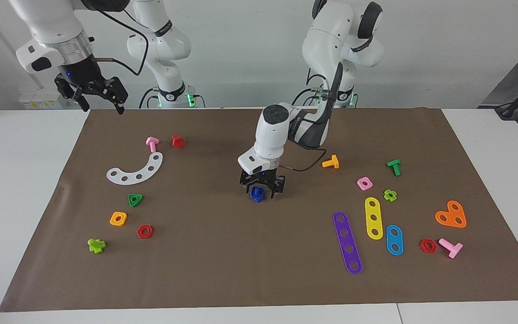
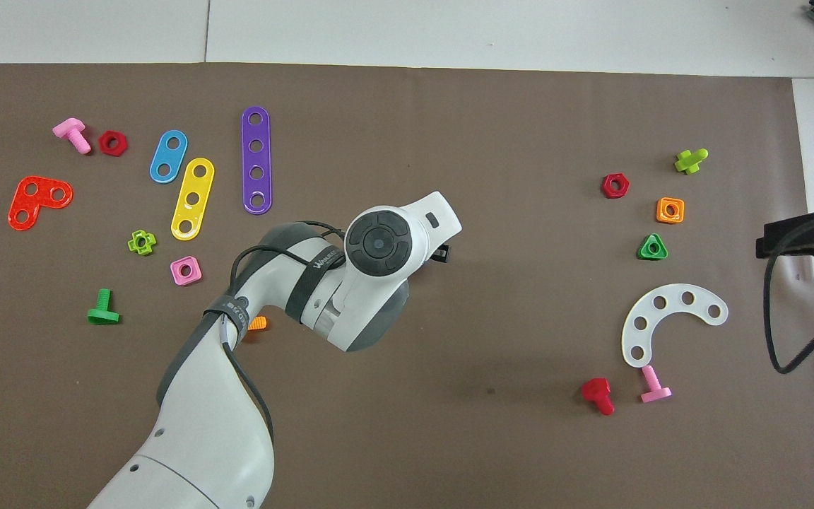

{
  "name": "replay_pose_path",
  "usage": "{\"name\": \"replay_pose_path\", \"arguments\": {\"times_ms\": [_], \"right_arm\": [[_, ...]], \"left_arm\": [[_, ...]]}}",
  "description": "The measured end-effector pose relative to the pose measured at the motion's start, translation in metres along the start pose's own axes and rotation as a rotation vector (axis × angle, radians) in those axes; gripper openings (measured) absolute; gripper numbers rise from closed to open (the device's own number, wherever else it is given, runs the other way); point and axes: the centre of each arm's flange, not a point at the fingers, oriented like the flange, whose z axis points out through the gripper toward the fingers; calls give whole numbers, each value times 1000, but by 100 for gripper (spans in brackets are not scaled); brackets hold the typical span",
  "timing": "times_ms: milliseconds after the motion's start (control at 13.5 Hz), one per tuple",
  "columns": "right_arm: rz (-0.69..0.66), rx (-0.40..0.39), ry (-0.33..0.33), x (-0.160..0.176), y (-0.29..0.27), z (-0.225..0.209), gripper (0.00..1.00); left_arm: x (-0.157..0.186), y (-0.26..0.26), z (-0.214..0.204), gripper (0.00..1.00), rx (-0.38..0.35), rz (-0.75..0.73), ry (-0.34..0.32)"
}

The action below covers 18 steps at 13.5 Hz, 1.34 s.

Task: Unscrew and place screws in storage area

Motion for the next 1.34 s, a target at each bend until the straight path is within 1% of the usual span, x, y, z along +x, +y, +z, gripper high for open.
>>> {"name": "replay_pose_path", "arguments": {"times_ms": [149, 223, 297, 371, 446, 520, 743, 891, 966, 1040, 1114, 1263, 1337], "right_arm": [[0, 0, 0, 0, 0, 0, 100], [0, 0, 0, 0, 0, 0, 100], [0, 0, 0, 0, 0, 0, 100], [0, 0, 0, 0, 0, 0, 100], [0, 0, 0, 0, 0, 0, 100], [0, 0, 0, 0, 0, 0, 100], [0, 0, 0, 0, 0, 0, 100], [0, 0, 0, 0, 0, 0, 100], [0, 0, 0, 0, 0, 0, 100], [0, 0, 0, 0, 0, 0, 100], [0, 0, 0, 0, 0, 0, 100], [0, 0, 0, 0, 0, 0, 100], [0, 0, 0, 0, 0, 0, 100]], "left_arm": [[-3, 2, 3, 89, -1, 3, 1], [-4, 2, 4, 85, -1, 4, -1], [-5, 1, 5, 85, -1, 3, 1], [-5, 1, 5, 81, -3, 3, 7], [-4, 1, 5, 81, -5, 3, 11], [-4, 1, 4, 78, -6, 3, 14], [-3, 1, 3, 77, -10, 2, 26], [-2, 1, 3, 69, -11, 1, 28], [-2, 1, 3, 69, -11, 1, 28], [-2, 1, 3, 64, -11, 1, 28], [-2, 1, 3, 64, -11, 1, 28], [-2, 2, 2, 46, -12, -2, 31], [-1, 2, 1, 46, -12, -4, 32]]}}
